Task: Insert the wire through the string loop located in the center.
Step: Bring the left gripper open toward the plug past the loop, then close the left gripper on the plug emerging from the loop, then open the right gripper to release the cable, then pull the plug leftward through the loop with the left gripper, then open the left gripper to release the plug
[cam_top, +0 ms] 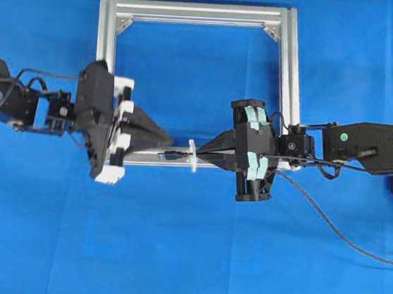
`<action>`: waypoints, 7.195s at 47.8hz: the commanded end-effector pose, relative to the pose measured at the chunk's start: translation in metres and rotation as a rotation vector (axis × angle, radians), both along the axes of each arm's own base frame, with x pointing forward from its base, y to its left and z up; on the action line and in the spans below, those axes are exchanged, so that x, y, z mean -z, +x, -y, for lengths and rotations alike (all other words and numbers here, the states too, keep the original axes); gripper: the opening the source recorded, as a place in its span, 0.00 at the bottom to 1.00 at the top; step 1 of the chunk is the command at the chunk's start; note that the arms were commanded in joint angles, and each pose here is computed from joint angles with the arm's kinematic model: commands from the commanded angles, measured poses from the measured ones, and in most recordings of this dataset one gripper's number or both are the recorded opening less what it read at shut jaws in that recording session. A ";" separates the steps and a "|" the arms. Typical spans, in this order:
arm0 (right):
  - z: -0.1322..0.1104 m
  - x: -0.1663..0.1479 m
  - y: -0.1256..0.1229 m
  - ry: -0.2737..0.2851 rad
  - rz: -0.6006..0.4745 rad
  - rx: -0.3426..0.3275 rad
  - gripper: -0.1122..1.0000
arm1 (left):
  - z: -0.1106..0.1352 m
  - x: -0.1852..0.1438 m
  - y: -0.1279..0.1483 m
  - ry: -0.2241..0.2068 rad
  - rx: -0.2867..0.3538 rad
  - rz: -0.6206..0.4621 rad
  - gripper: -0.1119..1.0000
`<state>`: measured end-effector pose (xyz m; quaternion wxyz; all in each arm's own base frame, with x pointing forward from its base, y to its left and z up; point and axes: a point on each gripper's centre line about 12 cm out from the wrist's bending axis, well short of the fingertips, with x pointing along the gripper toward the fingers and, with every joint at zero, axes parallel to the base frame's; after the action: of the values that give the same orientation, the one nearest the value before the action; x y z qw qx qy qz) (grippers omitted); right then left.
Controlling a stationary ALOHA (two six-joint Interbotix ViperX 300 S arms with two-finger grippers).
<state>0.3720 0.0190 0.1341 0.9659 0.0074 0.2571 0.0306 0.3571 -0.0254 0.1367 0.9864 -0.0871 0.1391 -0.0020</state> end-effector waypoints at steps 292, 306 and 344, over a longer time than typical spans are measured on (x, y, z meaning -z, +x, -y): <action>0.000 -0.012 0.008 -0.005 0.022 -0.003 0.98 | 0.004 0.009 -0.136 -0.044 0.058 -0.141 0.18; 0.000 -0.012 0.008 -0.003 0.022 -0.001 0.98 | 0.006 0.013 -0.130 -0.028 0.065 -0.203 0.18; 0.000 -0.014 0.006 -0.005 0.011 -0.001 0.98 | 0.001 0.022 -0.132 -0.019 0.047 -0.291 0.90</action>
<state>0.3732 0.0188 0.1330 0.9615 0.0035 0.2732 0.0301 0.2202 -0.0272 0.1103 0.9518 -0.0917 0.2924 -0.0146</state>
